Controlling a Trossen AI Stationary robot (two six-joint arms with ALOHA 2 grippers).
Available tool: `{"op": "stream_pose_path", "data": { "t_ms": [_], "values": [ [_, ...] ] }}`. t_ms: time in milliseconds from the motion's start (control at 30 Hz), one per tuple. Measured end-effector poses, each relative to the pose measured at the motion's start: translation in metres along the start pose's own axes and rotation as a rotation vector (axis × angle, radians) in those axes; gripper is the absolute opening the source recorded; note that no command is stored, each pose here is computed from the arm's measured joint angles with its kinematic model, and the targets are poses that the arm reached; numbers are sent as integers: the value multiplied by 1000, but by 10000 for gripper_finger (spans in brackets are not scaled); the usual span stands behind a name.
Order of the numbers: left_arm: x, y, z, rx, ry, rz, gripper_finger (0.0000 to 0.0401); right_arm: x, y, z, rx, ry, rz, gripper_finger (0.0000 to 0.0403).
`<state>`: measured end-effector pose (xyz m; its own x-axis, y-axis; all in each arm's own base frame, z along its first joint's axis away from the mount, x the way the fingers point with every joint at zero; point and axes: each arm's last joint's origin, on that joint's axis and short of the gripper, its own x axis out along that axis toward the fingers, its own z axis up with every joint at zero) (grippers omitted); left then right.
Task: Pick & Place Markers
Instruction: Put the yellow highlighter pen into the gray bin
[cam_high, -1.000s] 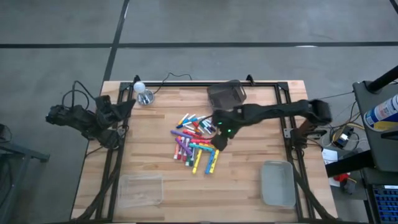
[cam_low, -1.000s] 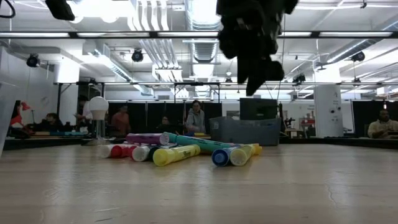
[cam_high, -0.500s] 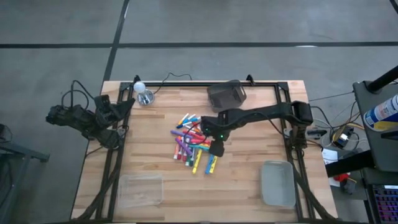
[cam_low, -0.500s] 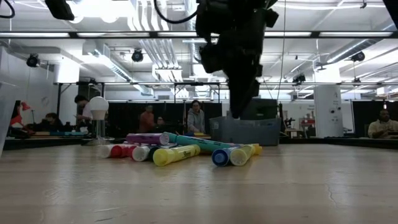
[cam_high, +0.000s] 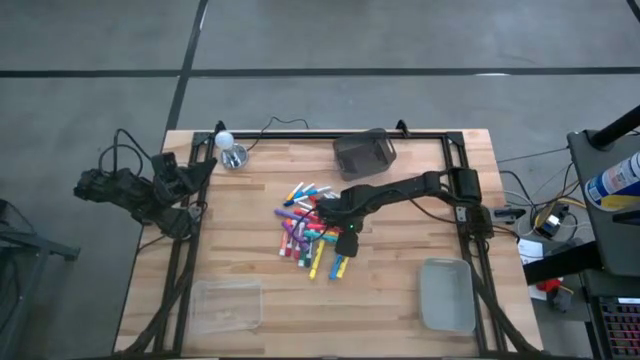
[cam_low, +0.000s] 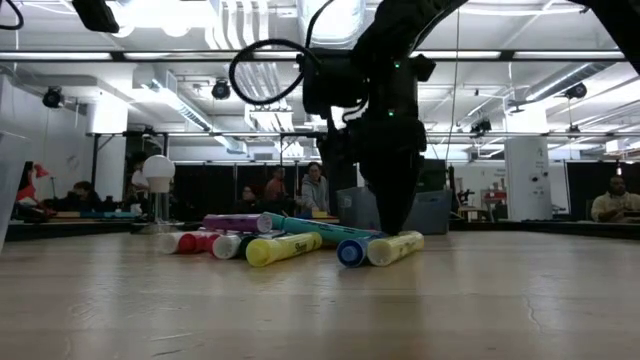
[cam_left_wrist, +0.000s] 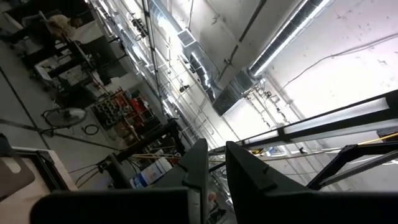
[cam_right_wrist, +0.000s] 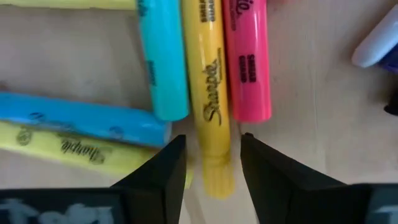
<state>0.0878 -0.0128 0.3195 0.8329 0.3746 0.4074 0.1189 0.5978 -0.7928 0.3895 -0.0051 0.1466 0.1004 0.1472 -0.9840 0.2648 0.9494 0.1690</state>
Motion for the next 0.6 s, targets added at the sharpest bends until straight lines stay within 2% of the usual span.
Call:
{"op": "stream_pose_path", "data": {
  "t_ms": [267, 500, 600],
  "values": [
    [0, 0, 0, 2, -1, 2, 48, 12, -1, 2, -4, 23, -3, 113],
    [0, 1, 0, 21, -13, 18, 48, 11, -2, 3, 2, 14, 5, 58],
    [0, 1, 1, 21, -26, 34, 48, 8, -2, 2, 3, 11, 7, 52]
  ]
}}
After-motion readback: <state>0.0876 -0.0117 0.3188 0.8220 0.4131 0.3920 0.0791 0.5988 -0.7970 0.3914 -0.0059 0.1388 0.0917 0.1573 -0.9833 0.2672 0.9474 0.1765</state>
